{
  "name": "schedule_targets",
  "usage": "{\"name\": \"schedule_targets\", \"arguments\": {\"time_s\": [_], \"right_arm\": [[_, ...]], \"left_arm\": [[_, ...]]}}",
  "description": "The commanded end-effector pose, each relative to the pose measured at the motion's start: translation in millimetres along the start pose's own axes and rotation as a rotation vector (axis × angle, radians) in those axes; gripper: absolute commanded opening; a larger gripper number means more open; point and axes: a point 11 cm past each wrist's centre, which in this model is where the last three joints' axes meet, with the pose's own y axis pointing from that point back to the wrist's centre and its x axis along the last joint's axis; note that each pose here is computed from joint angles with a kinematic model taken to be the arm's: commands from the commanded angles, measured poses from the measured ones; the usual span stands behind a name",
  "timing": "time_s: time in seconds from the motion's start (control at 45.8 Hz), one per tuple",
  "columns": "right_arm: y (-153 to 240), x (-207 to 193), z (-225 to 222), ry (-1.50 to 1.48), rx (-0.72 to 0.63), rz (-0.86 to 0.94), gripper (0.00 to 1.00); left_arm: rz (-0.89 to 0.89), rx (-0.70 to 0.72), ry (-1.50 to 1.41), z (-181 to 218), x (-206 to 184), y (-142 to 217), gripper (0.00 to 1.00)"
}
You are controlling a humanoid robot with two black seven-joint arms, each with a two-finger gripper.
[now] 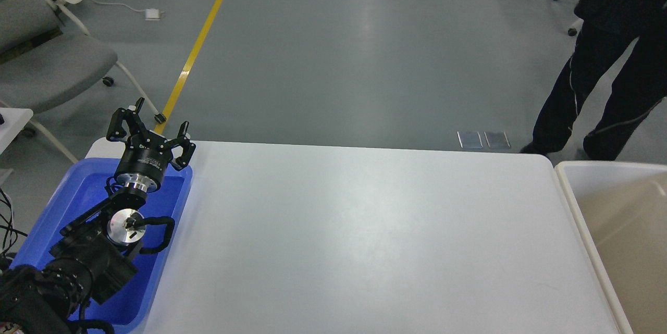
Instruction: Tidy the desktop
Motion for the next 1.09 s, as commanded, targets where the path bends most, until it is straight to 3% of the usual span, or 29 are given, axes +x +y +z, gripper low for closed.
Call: {"name": "schedule_targets", "arguments": {"time_s": [0.0,0.524,1.07], "right_arm": [[2.9,13.4,82.2,-0.080,-0.066,0.121,0.00],[10.1,-1.5,158.9,-0.048,-0.192,0.294,0.00],[10.2,-6.7,166.5,-0.020,-0.221,0.313,0.00]], "left_arm": [[0.000,0.000,0.000,-0.1,0.0,0.0,1.00],[0.001,-0.001,0.001,0.0,0.1,0.0,1.00],[0.000,0.000,0.000,-0.1,0.0,0.0,1.00]]}}
